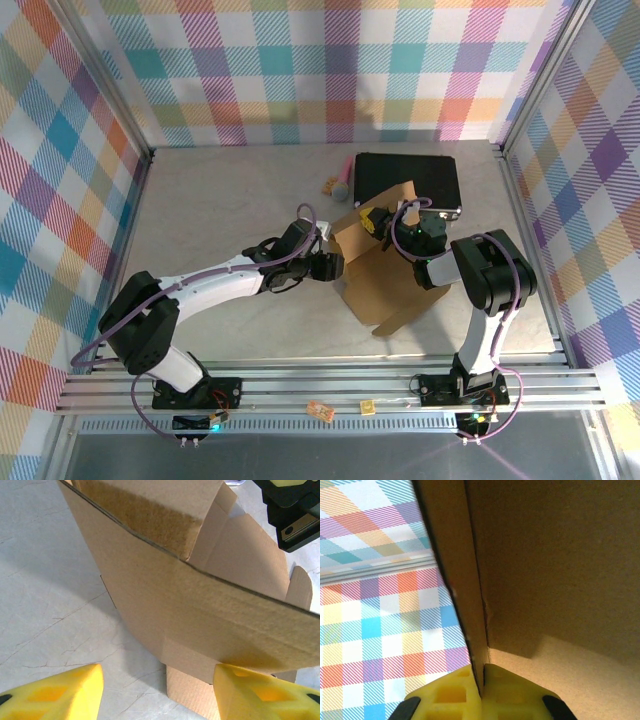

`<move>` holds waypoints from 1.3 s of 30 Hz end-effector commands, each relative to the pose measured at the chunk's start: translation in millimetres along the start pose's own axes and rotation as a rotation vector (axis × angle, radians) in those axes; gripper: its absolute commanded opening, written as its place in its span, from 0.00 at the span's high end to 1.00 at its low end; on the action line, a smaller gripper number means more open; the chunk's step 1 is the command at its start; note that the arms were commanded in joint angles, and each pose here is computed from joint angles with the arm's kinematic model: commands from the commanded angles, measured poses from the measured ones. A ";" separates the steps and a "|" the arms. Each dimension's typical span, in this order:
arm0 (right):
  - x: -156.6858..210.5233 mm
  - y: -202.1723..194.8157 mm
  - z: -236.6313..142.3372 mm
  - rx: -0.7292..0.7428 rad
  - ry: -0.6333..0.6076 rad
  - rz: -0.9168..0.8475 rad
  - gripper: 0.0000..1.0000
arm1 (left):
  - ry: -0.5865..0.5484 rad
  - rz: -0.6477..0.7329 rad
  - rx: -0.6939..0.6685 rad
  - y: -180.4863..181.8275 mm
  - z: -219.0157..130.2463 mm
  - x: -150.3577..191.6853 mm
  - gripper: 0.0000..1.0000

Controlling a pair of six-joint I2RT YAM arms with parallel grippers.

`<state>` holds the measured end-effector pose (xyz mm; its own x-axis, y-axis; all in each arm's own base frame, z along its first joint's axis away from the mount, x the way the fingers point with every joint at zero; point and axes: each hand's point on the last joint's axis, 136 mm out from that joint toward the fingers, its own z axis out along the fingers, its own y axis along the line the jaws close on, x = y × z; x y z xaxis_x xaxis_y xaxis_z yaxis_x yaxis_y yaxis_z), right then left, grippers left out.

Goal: Fold the paper box

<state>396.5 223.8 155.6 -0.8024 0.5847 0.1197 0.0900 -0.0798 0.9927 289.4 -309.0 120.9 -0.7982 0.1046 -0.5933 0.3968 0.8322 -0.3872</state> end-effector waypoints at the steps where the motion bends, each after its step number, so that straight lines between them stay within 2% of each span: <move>1: -2.7 9.6 2.8 -0.033 0.012 -0.015 1.00 | -0.070 0.012 0.041 -14.8 -11.9 -17.3 0.39; 6: -4.2 10.7 5.0 -0.033 0.013 -0.013 1.00 | -0.043 0.016 0.044 -15.6 -4.1 -13.7 0.38; 12: -5.4 7.2 5.1 -0.023 0.008 -0.004 1.00 | -0.078 0.010 0.094 -27.9 -10.7 -25.7 0.36; 20: -7.2 7.4 7.5 -0.021 0.007 0.003 1.00 | -0.060 0.003 0.133 -31.6 -5.1 -22.3 0.34; 33: -9.1 13.0 7.8 -0.032 -0.005 0.013 1.00 | -0.052 0.007 0.045 -18.5 20.5 -28.9 0.37; 39: -10.5 11.0 7.7 -0.025 -0.011 0.021 1.00 | -0.137 0.021 0.102 -34.4 -15.4 -46.9 0.35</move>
<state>404.1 225.4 155.0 -0.7957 0.5866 0.1509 0.1196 -0.0922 0.9885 304.7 -331.0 125.2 -0.7901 0.0906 -0.6062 0.4136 0.8088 -0.4181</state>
